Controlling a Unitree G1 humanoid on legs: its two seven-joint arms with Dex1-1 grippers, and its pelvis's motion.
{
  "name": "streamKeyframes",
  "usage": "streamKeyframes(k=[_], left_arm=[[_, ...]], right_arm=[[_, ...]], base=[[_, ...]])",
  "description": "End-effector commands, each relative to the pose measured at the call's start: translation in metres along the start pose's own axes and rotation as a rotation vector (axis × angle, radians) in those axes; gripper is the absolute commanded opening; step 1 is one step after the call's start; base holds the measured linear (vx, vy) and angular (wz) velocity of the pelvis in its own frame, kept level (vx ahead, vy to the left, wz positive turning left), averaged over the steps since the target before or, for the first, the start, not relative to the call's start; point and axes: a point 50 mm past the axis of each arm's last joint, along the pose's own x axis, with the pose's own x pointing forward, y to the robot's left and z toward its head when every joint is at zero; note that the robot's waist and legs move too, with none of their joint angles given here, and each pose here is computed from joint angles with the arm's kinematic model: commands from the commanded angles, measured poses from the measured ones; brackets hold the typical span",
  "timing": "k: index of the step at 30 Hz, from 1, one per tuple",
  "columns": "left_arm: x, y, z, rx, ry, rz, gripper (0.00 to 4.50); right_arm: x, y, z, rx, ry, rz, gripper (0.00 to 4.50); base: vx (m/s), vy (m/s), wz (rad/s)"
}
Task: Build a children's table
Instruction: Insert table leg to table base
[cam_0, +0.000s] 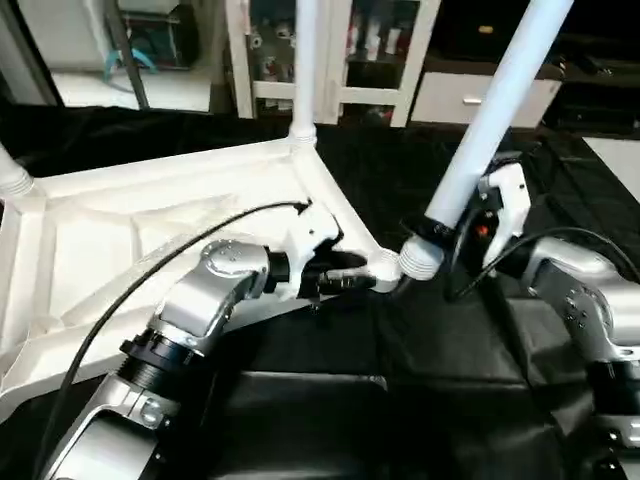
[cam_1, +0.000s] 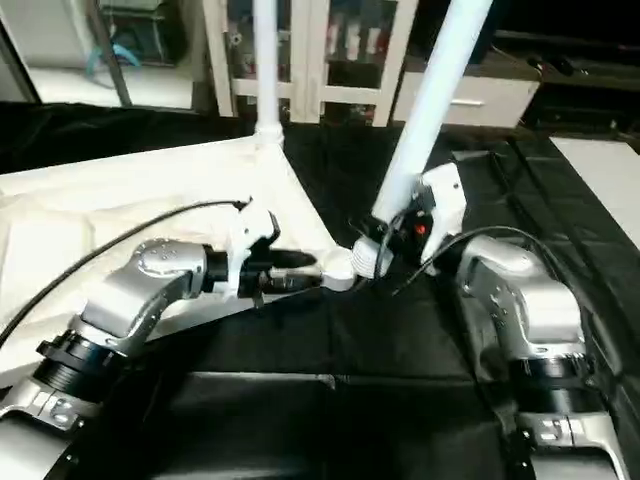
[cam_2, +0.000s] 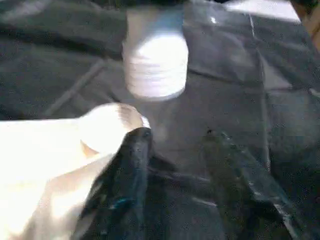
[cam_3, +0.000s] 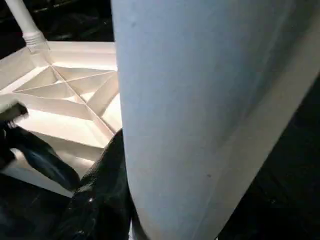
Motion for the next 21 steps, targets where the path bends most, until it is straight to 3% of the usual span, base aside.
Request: streamKeyframes(k=[1,10,14,18,21], left_arm=[[0.002,-0.002,-0.005,0.025,0.039,-0.017,2.35],[-0.005,0.016,-0.028,0.097,0.182,0.106,3.10],[-0.007,0.019,-0.030,0.086,0.178,0.127,3.33],[-0.010,0.023,-0.021,0.042,0.090,0.152,3.33],[-0.011,0.024,-0.024,0.037,0.119,0.151,3.33]], right_arm=[[-0.003,0.003,0.005,-0.012,-0.007,0.015,1.84],[-0.008,0.007,0.002,-0.039,0.024,0.031,1.84],[-0.008,0.008,0.002,-0.043,0.030,0.040,1.84],[-0.008,0.007,0.003,-0.047,0.030,0.047,1.84],[-0.007,0.007,0.003,-0.049,0.032,0.049,1.84]], base=[[0.000,0.000,0.00],[0.000,0.000,0.00],[0.000,0.000,0.00],[0.000,0.000,0.00],[0.000,0.000,0.00]])
